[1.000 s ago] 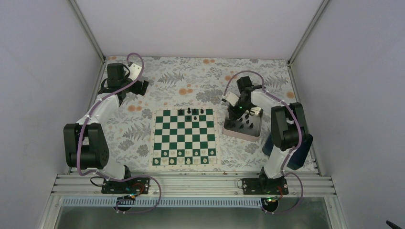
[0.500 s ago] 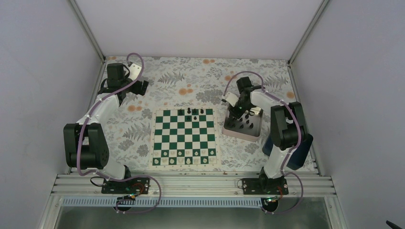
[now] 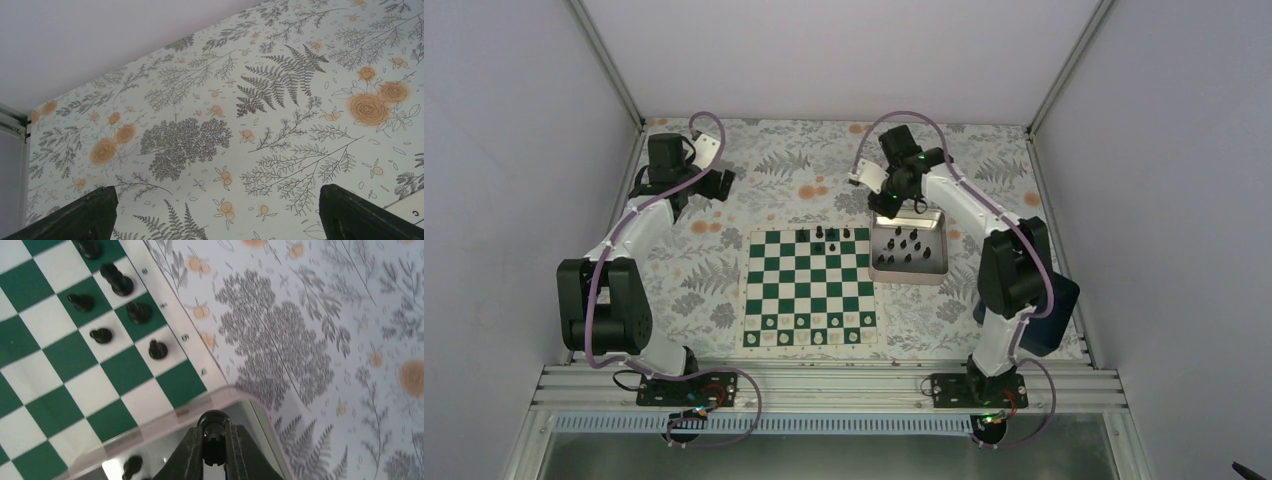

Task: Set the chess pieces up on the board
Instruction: Pick up the chess piece from the storage box, then place the chess piece on the chessboard.

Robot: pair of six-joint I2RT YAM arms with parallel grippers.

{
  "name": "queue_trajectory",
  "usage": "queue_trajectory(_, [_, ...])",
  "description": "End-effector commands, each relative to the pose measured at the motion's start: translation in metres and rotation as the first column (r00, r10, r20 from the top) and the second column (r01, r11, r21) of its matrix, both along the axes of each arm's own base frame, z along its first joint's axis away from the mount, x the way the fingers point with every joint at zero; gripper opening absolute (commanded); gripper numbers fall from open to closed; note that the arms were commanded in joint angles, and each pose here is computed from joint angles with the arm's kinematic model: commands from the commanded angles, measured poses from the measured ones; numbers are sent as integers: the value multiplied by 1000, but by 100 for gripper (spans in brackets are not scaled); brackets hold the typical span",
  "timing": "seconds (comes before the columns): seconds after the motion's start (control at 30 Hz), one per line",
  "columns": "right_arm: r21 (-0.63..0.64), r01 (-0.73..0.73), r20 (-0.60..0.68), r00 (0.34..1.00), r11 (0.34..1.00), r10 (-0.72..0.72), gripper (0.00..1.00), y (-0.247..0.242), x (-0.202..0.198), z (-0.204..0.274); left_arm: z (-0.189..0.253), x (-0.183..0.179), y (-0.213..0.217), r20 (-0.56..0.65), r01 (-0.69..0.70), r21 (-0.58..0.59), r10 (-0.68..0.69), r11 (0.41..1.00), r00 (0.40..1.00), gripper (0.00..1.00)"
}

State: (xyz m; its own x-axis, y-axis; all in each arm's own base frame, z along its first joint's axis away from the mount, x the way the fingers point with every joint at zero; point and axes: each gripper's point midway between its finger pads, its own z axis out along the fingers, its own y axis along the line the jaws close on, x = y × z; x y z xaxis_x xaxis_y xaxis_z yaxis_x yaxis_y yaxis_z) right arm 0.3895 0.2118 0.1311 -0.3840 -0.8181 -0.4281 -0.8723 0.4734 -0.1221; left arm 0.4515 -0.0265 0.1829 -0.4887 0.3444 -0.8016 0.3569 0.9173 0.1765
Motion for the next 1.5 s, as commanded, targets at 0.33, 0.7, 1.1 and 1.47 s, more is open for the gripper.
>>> queue_trajectory(0.33, [-33, -88, -68, 994, 996, 86, 6, 38, 6, -48, 4, -1, 4, 14, -3, -5, 3, 1000, 1000, 100])
queue_trajectory(0.7, [-40, -126, -124, 985, 991, 120, 6, 48, -6, -72, 3, -2, 4, 11, -3, -6, 3, 1000, 1000, 100])
queue_trajectory(1.1, [-90, -143, -139, 982, 986, 130, 7, 48, -9, -88, 1, -2, 6, 11, -2, -6, 2, 1000, 1000, 100])
queue_trajectory(1.47, [-131, -134, -141, 983, 982, 115, 7, 41, -9, -98, 1, -2, 6, 10, -2, -11, 2, 1000, 1000, 100])
